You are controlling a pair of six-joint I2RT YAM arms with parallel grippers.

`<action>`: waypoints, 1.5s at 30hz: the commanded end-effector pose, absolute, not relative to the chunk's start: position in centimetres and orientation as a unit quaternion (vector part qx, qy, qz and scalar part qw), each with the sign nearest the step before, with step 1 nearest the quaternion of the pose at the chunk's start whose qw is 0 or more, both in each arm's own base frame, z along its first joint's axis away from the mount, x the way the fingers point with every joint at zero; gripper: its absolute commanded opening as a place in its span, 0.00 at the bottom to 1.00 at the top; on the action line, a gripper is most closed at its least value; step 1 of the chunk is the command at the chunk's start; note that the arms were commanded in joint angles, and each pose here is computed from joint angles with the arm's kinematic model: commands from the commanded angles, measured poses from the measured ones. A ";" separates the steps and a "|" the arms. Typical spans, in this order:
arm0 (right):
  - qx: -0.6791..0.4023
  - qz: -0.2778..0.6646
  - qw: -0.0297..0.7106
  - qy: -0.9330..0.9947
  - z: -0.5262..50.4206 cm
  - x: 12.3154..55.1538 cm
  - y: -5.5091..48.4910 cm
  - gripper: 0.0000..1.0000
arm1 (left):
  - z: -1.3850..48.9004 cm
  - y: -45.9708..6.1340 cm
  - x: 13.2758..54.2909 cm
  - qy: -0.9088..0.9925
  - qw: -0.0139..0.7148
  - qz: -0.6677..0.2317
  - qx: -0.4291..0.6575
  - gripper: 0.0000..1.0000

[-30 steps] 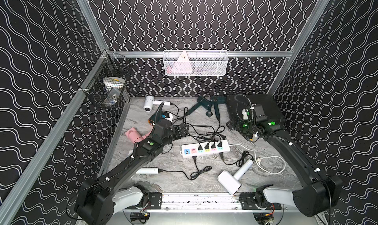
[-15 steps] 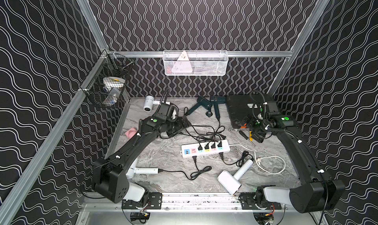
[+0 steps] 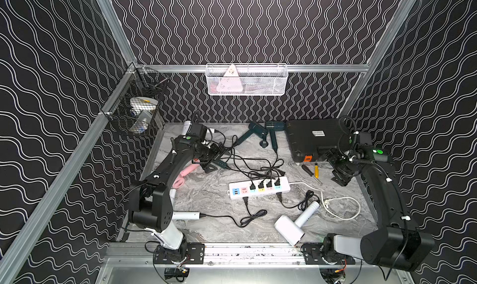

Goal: Charge the blow dryers
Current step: Pick up the plug from the center of the board.

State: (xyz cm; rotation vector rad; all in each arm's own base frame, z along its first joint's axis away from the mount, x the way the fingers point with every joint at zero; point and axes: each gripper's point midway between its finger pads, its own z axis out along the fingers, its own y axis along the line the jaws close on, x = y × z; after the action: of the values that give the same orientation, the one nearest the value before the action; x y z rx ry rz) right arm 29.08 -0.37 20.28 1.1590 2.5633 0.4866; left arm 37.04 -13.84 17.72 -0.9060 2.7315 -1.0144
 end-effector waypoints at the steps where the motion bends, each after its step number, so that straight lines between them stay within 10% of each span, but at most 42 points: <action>1: 0.383 0.175 0.140 0.896 19.8 30.0 -0.2 0.99 | 18.3 -13.8 37.3 0.892 0.027 -0.333 -0.306 0.99; 19: 0.268 0.190 0.048 0.943 14.3 38.1 8.5 0.95 | 16.4 -9.9 39.3 0.872 0.009 -0.349 -0.344 0.99; 35: 0.083 0.118 -0.080 0.986 5.7 39.4 12.5 0.44 | 15.8 -9.9 38.9 0.869 -0.002 -0.345 -0.356 0.99; 45: -0.003 0.115 -0.065 0.991 5.1 39.4 15.3 0.45 | 15.6 -9.8 38.0 0.876 -0.013 -0.336 -0.346 0.99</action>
State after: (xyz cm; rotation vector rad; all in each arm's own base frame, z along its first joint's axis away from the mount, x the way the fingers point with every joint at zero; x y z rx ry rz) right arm 39.27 14.97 5.24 0.0949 3.2530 0.4131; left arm 38.65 -9.83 15.42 -1.0997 2.7574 -1.0639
